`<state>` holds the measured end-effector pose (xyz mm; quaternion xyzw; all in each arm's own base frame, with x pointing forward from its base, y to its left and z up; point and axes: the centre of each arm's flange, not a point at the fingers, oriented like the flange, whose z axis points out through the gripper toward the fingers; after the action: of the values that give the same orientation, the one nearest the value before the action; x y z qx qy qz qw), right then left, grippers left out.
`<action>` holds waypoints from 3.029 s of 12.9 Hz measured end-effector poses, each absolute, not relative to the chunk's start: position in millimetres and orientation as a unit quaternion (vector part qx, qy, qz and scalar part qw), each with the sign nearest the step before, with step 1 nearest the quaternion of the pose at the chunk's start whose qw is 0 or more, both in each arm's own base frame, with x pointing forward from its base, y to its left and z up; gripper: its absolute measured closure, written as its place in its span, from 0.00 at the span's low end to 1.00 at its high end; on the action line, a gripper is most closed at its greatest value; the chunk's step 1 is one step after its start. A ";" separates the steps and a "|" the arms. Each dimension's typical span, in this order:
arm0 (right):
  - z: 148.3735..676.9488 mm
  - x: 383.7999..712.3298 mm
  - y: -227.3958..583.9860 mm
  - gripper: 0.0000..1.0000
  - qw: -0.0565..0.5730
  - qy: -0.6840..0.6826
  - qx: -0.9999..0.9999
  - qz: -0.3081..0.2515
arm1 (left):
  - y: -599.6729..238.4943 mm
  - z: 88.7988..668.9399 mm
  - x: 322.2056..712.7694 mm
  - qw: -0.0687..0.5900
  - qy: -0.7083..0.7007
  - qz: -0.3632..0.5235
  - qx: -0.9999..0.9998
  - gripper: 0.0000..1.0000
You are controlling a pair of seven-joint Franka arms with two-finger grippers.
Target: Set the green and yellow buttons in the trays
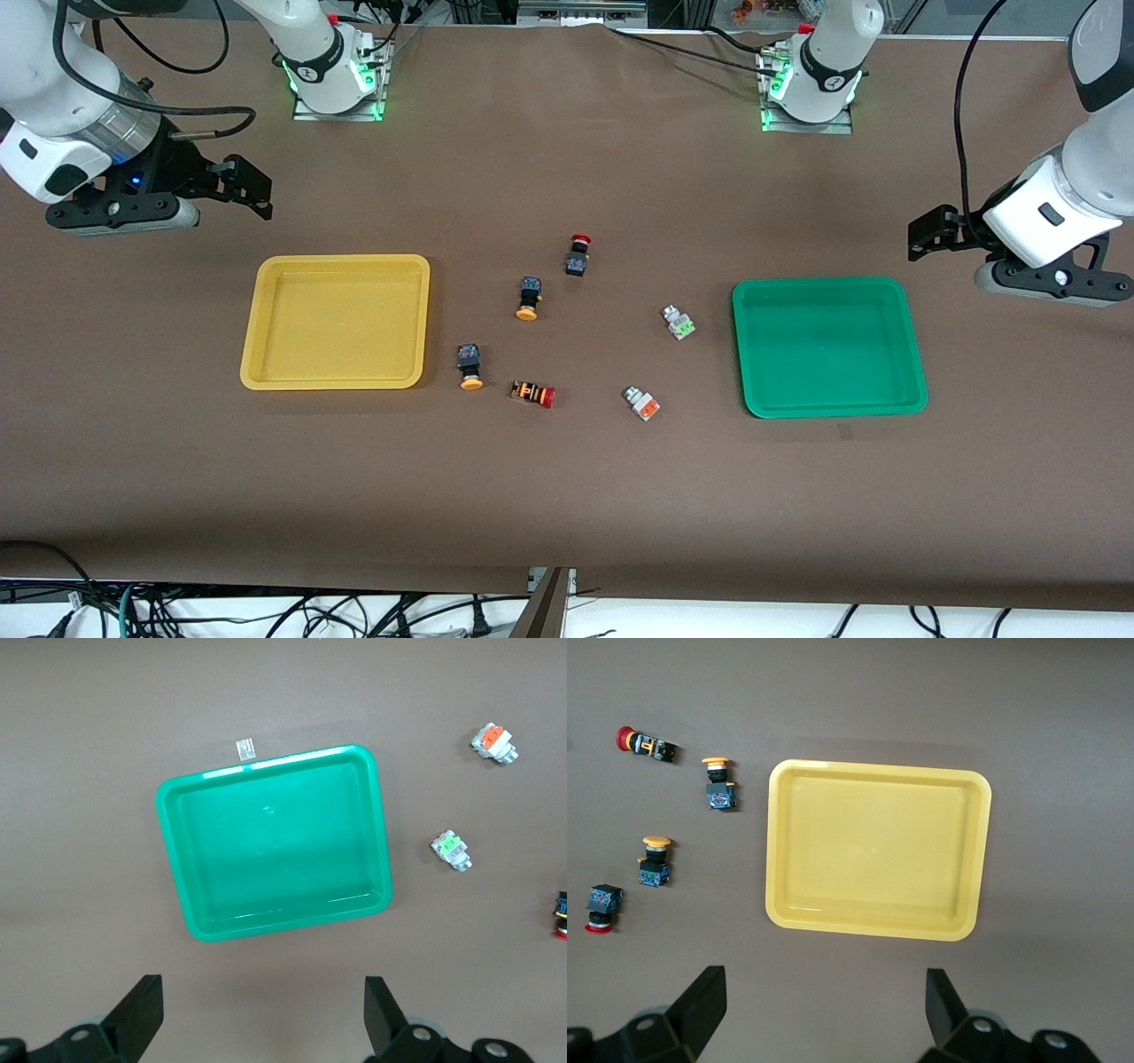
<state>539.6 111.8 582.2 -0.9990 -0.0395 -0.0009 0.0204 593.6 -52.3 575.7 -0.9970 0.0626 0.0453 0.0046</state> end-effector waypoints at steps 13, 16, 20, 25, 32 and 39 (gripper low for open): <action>446.7 562.9 204.5 0.00 0.034 -0.077 -0.995 0.059 | -51.1 553.8 600.5 0.003 0.062 0.069 -0.996 0.00; 340.5 586.3 253.1 0.00 0.042 -0.072 -0.996 0.041 | -65.6 491.0 624.5 -0.010 0.064 0.101 -0.993 0.00; 245.5 591.6 292.3 0.00 0.053 -0.045 -0.998 0.014 | -124.6 410.6 651.9 -0.028 -0.047 0.099 -0.994 0.00; 199.1 592.3 312.5 0.03 0.066 -0.020 -0.998 -0.014 | -258.7 300.2 621.9 -0.009 -0.197 0.088 -0.977 0.00; 185.7 591.9 318.7 0.47 0.069 -0.017 -0.997 -0.021 | -291.9 177.2 546.5 -0.026 -0.255 0.047 -0.965 0.09; 270.4 620.5 257.9 0.60 0.036 -0.047 -0.998 0.023 | -294.1 191.1 559.0 -0.028 -0.268 0.041 -0.962 0.59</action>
<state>620.5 257.9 270.4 -0.9980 -0.0469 0.0228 0.0361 559.0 -294.1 191.1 -0.9623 -0.2675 0.0405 -0.0278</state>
